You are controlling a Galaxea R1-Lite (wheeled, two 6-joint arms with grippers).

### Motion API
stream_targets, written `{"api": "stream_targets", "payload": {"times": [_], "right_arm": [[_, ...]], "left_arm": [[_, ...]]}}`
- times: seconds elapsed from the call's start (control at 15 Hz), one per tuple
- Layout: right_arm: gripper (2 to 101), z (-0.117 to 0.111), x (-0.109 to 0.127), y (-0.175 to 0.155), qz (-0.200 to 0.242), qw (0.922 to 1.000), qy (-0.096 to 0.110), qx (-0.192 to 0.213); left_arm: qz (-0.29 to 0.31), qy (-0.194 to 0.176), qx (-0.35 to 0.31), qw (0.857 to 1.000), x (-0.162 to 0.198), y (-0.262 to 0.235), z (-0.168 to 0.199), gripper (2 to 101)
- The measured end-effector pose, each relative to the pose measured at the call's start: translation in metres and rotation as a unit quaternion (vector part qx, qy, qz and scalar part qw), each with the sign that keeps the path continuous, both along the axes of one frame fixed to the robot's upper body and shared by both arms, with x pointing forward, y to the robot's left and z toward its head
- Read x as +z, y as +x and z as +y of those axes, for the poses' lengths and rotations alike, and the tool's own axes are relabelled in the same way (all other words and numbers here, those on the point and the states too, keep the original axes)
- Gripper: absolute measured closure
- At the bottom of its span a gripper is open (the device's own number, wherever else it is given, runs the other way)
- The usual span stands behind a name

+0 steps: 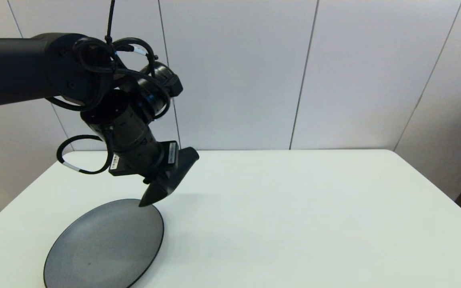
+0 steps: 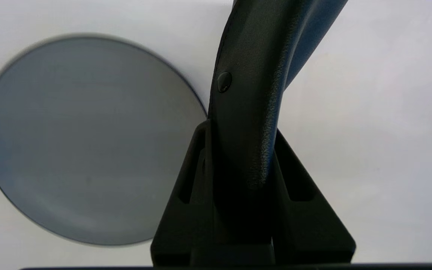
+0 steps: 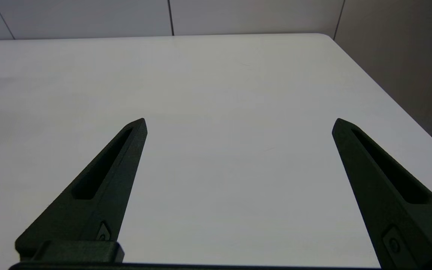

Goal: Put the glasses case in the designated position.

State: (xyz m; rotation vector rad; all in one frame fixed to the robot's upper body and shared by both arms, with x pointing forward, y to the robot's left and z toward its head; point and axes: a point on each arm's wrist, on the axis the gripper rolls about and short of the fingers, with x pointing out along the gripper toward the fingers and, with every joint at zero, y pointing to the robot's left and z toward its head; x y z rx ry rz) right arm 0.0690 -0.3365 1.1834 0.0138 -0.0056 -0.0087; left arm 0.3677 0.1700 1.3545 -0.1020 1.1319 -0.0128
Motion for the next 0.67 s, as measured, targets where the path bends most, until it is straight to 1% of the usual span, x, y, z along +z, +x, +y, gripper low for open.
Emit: {"api": "stream_targets", "payload": {"times": [0.2,0.53,0.67], "right_arm": [[4.3,0.000,0.000,0.000,0.000,1.0000,0.000,0.000],[4.3,0.000,0.000,0.000,0.000,1.0000,0.000,0.000],[4.3,0.000,0.000,0.000,0.000,1.0000,0.000,0.000]], "left_arm": [[0.022,-0.004,0.030,0.999,-0.008,-0.009,0.001,79.6],[0.058,0.010,0.048,0.997,-0.028,-0.026,0.005,79.8],[0.073,0.003,0.059,0.996,-0.034,-0.036,0.008,79.8]]}}
